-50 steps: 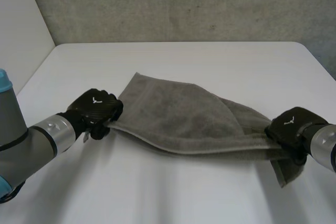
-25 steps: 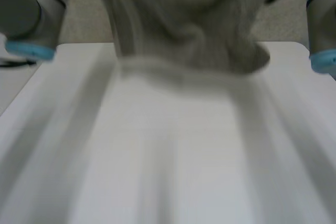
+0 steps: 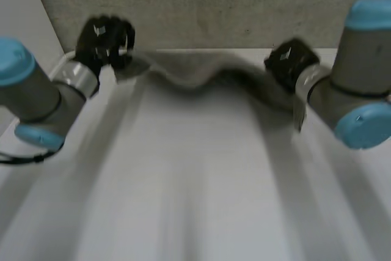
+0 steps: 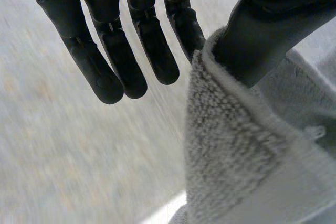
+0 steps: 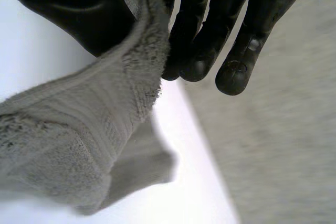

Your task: Fold the towel.

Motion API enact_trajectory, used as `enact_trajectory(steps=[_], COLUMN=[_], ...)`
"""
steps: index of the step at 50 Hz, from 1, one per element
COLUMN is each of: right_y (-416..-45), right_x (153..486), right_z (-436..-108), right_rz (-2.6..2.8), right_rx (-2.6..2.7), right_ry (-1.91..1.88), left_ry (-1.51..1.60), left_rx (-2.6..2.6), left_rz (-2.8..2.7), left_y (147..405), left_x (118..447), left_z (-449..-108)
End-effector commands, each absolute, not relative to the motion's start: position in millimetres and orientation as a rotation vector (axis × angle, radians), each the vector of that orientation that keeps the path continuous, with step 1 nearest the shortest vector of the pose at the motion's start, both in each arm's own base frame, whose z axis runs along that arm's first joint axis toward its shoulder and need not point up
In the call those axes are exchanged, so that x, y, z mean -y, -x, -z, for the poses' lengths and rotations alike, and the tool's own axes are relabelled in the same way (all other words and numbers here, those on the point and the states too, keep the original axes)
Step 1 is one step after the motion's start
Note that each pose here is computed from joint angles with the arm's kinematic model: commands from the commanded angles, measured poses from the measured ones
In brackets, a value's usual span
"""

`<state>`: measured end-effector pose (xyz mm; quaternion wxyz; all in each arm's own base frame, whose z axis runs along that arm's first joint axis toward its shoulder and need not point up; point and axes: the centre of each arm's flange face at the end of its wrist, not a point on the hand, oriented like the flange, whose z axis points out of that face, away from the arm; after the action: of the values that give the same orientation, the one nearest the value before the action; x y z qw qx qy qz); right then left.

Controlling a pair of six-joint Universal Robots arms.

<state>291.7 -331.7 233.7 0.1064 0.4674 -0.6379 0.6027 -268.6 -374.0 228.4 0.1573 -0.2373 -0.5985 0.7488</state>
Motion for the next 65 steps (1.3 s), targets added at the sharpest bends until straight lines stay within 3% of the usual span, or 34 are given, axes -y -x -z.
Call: enact_trajectory(steps=[1, 4, 13, 21, 35, 47, 57, 65], right_y=[-281, -275, -261, -254, -237, -225, -218, -207], right_x=[316, 307, 273, 257, 270, 276, 271, 257], right_z=[-158, -150, -191, -174, -144, -150, -164, -221], right_rz=[-1.554, -1.527, -1.599, -1.512, -1.507, -1.49, -1.396, -1.478], right_rx=[2.043, 2.062, 2.032, 2.098, 2.302, 2.297, 2.228, 1.933], right_ry=[-1.472, -1.477, -1.452, -1.467, -1.155, -1.09, -1.178, -1.266], left_ry=[0.878, 0.987, 1.029, 1.043, 0.974, 0.935, 0.932, 0.913], left_rx=[1.897, 1.932, 1.959, 1.973, 2.066, 2.071, 2.076, 2.025], left_rz=[-2.069, -2.05, -2.061, -1.976, -1.959, -1.94, -1.94, -2.042], left_y=[253, 244, 223, 220, 200, 200, 200, 190], left_x=[353, 347, 337, 316, 325, 325, 323, 314], left_z=[-159, -146, -163, -166, -151, -150, -154, -191])
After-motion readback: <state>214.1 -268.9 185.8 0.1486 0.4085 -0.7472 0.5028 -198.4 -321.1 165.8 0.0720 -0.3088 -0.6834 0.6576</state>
